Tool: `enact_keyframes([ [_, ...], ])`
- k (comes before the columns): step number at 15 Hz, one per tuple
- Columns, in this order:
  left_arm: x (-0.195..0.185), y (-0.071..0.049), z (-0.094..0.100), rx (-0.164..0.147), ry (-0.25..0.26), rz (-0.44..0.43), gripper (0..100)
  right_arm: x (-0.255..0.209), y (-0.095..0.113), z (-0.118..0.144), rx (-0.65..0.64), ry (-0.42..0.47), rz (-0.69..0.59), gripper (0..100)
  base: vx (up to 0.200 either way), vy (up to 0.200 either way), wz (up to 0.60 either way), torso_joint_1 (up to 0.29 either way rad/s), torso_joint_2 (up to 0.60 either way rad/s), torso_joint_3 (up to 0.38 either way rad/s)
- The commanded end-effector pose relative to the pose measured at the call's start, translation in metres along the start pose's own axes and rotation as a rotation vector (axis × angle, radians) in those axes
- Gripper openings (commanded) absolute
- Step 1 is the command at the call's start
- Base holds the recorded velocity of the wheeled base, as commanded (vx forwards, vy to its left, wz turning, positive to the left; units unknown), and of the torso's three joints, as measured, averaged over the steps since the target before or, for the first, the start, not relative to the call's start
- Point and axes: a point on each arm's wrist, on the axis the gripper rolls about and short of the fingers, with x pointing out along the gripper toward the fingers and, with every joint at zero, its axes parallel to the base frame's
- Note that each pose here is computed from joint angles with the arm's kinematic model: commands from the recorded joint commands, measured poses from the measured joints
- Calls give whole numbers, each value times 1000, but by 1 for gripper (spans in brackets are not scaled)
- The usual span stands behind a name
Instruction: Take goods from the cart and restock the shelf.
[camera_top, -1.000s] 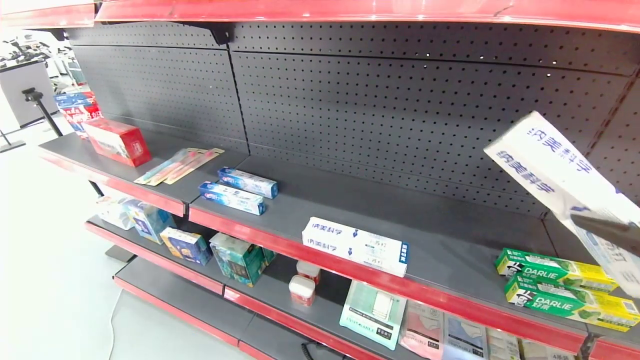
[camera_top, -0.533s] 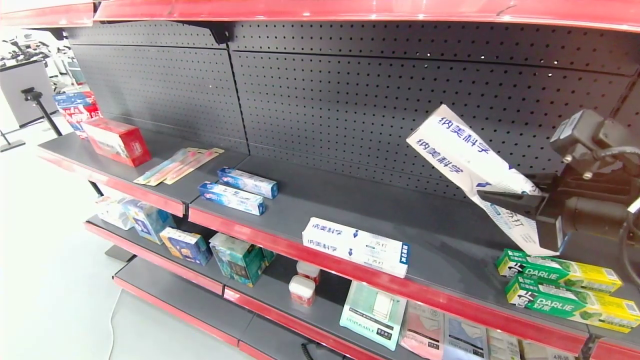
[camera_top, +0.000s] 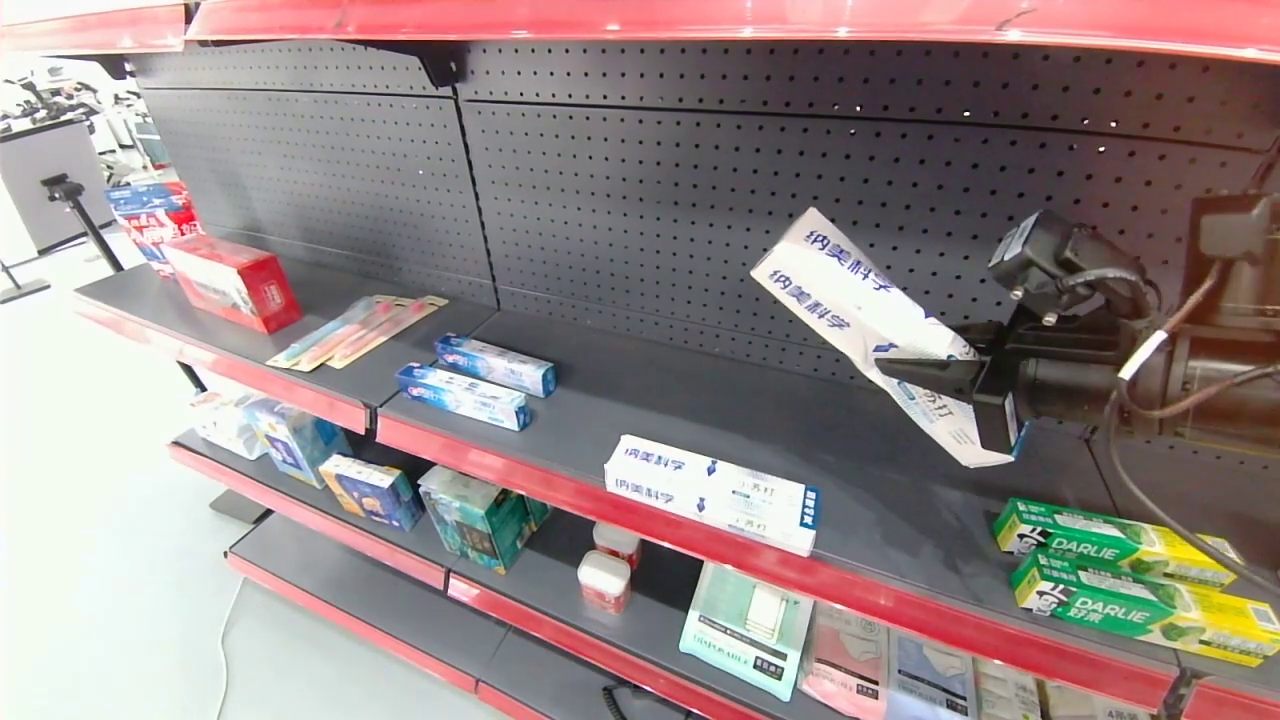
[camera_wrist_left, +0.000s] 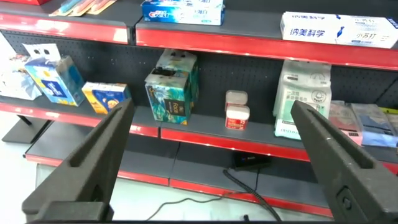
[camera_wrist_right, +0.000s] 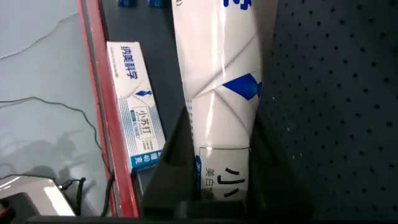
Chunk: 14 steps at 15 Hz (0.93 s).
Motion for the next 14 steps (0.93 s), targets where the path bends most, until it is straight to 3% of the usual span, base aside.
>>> enact_keyframes([
  [1, 0, 0, 0, 0, 5, 0, 100, 20, -9, -21, 23, 35, 32, 0, 0, 0, 0, 0, 0, 0],
  [10, 0, 0, 0, 0, 5, 0, 100, 80, -46, -79, -19, 42, 137, 0, 0, 0, 0, 0, 0, 0],
  [14, 0, 0, 0, 0, 5, 0, 100, 103, -39, -99, 4, 46, 217, 0, 0, 0, 0, 0, 0, 0],
])
